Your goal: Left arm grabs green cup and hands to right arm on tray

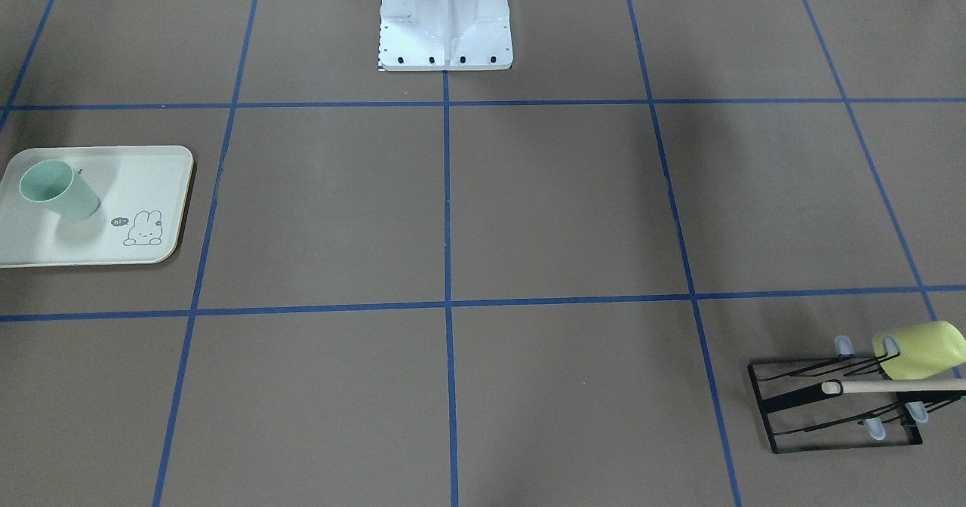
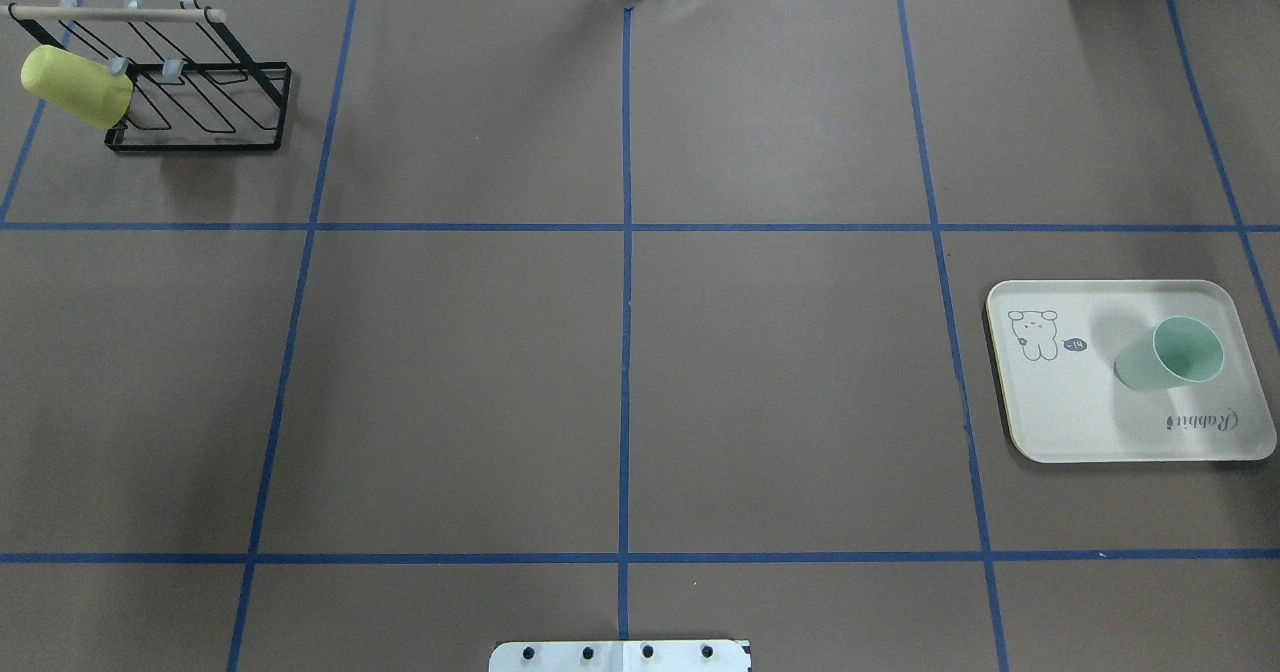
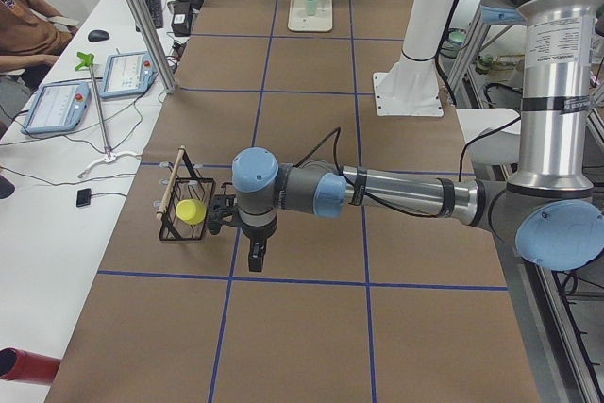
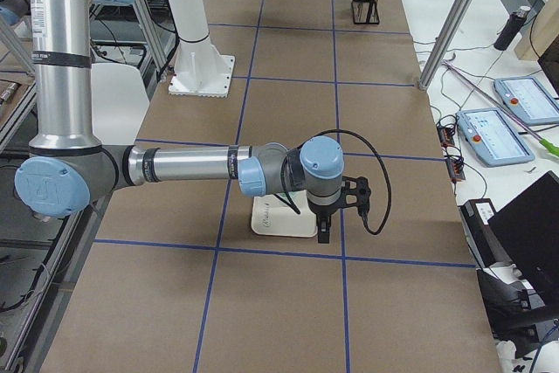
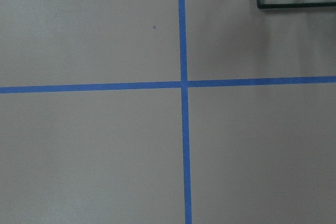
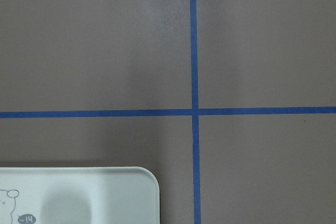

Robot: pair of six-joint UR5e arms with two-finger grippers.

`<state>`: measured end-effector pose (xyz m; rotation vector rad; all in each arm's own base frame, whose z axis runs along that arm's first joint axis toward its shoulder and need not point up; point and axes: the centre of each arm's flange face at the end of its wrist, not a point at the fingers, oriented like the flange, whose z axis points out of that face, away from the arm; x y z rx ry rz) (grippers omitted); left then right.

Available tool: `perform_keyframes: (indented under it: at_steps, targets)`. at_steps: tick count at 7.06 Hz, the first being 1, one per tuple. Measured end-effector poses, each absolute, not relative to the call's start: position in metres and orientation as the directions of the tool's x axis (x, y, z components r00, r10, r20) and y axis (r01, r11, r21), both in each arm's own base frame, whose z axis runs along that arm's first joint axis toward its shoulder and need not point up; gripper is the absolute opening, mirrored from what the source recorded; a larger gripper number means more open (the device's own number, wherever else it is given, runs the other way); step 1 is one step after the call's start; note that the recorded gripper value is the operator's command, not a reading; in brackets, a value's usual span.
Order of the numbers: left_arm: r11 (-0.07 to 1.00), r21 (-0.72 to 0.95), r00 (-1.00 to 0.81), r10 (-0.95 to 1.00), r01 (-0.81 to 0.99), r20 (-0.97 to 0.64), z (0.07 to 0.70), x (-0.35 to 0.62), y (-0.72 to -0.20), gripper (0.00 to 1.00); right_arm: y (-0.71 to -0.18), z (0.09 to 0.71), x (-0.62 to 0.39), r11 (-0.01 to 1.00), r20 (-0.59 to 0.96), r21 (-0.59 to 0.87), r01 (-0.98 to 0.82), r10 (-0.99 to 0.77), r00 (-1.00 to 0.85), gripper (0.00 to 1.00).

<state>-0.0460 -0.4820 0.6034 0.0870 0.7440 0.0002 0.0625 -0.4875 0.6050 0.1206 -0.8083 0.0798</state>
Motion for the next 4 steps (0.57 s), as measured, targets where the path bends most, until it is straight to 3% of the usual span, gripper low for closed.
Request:
perform_keyframes:
  at_steps: [4]
  targets:
    - [0.996, 0.077, 0.736, 0.029, 0.032, -0.676, 0.6038, -0.0459, -0.4839, 1.00, -0.4876, 0.6046, 0.0625, 0.990, 0.725, 0.078, -0.117, 0.025, 0.689, 1.00]
